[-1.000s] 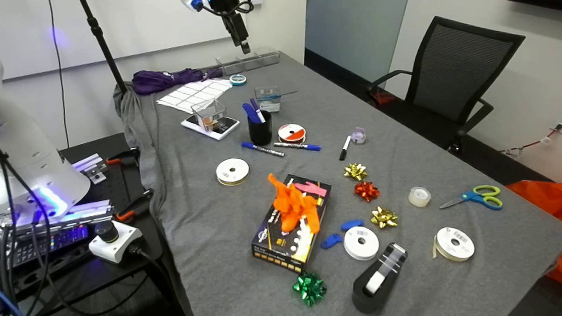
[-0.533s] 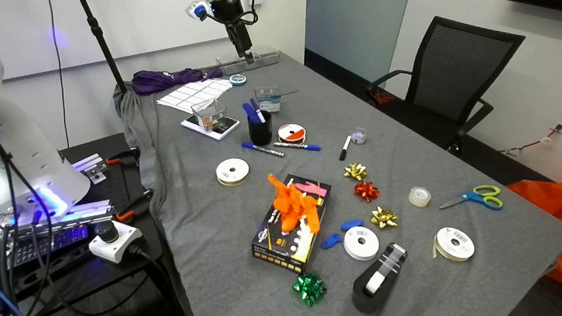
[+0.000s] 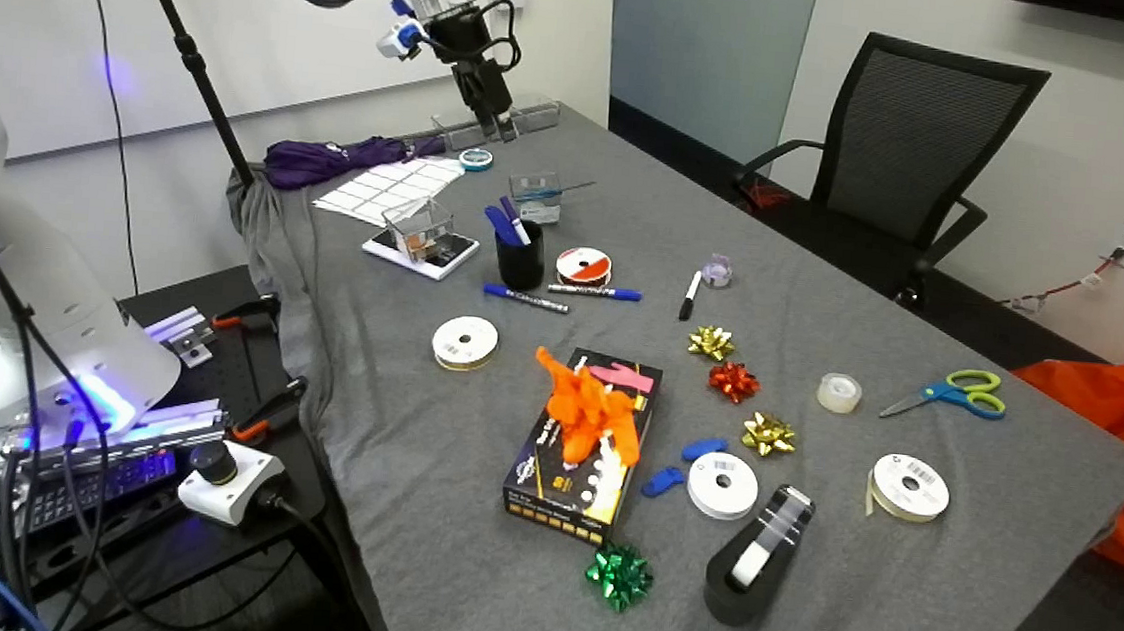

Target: Remove the blue object from the black cup

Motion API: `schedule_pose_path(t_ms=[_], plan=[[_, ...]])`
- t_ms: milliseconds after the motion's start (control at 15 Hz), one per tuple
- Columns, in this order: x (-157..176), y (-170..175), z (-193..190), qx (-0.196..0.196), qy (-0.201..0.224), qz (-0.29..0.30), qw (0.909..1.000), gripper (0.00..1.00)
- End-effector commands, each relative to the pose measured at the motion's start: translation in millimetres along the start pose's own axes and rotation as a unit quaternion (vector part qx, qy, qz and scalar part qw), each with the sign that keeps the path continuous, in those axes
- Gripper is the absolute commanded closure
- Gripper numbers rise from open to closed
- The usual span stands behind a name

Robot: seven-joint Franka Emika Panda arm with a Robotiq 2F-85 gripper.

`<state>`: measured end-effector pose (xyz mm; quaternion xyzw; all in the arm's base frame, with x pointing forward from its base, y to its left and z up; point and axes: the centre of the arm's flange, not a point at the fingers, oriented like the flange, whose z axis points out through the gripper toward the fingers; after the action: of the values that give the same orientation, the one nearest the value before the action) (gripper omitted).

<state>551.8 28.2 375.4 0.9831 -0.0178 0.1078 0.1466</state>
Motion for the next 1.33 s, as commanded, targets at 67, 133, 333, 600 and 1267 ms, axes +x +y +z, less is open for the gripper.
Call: schedule_pose_path(t_ms=[67,133,333,600,1267], plan=[[2,-21,42,-0.018,-0.023,-0.03,0.9991,0.0],[0,-26,47,-0.01,-0.036,-0.035,0.9987,0.0],[-7,-37,63,0.002,-0.057,-0.048,0.9972,0.0],[-12,-44,82,0.005,-0.066,-0.069,0.9954,0.0],[0,-46,112,0.019,-0.066,-0.101,0.9925,0.0]])
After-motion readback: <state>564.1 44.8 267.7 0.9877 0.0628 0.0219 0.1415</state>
